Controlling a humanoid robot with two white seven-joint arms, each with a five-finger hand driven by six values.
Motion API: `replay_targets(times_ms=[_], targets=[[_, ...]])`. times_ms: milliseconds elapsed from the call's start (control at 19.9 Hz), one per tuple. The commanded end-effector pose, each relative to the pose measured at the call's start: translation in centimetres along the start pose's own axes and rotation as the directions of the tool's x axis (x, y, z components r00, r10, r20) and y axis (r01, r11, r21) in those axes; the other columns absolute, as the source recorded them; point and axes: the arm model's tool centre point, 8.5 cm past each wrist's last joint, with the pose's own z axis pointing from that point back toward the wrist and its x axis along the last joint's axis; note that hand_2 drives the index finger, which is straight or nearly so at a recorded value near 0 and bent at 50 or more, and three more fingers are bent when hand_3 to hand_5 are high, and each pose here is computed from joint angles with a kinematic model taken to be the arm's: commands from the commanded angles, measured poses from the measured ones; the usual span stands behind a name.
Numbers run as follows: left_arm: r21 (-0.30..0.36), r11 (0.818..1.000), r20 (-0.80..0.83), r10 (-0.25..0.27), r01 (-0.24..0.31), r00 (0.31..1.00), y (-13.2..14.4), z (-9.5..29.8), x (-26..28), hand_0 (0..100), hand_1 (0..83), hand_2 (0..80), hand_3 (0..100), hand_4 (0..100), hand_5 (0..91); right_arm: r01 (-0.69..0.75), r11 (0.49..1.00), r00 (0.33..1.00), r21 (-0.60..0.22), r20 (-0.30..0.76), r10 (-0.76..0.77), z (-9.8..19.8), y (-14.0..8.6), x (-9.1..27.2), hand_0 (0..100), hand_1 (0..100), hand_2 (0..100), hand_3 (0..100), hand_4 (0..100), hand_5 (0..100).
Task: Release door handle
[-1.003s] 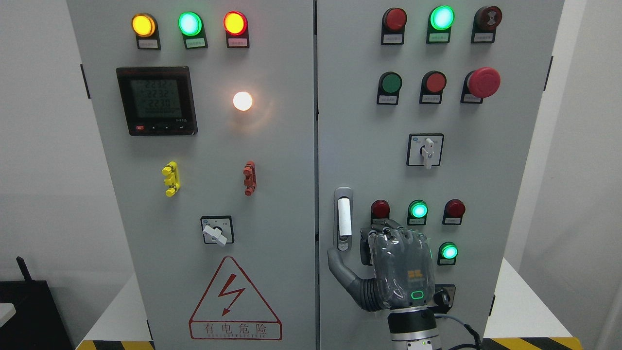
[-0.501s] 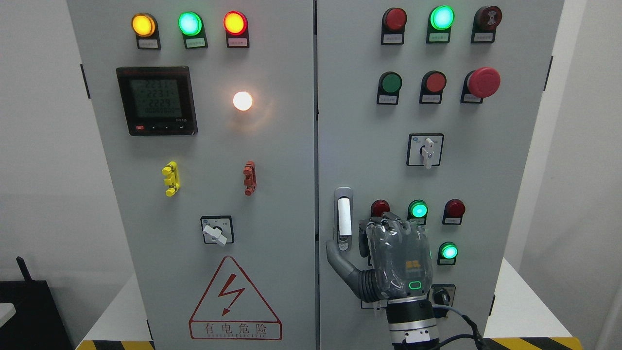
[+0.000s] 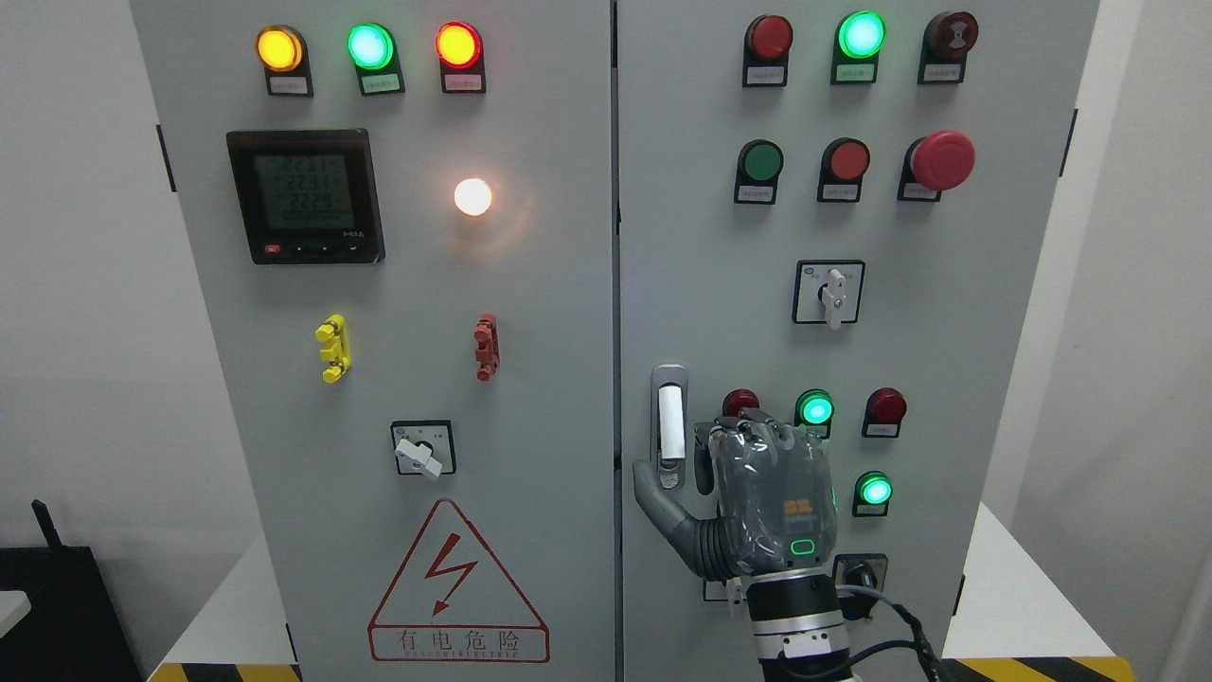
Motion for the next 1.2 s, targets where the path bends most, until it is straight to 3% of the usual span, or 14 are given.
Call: replay_targets(times_ms=[0, 1153], targets=[[0.000, 1.000, -0.022, -0.013, 0.013, 1.000, 0.04, 0.10, -0.70, 12, 38.9, 0.0, 0, 0, 0.0, -0.004, 1.000, 1.000, 0.014, -0.028, 0.004, -0.21, 0.73, -0.18, 28, 37, 94, 100, 84, 93], [0.000, 1.000, -0.022, -0.013, 0.013, 1.000, 0.04, 0.10, -0.70, 12, 38.9, 0.0, 0, 0, 0.0, -0.004, 1.000, 0.999, -0.006, -0.039, 0.004, 0.05, 0.65, -0.32, 36, 44, 94, 100, 85, 95]])
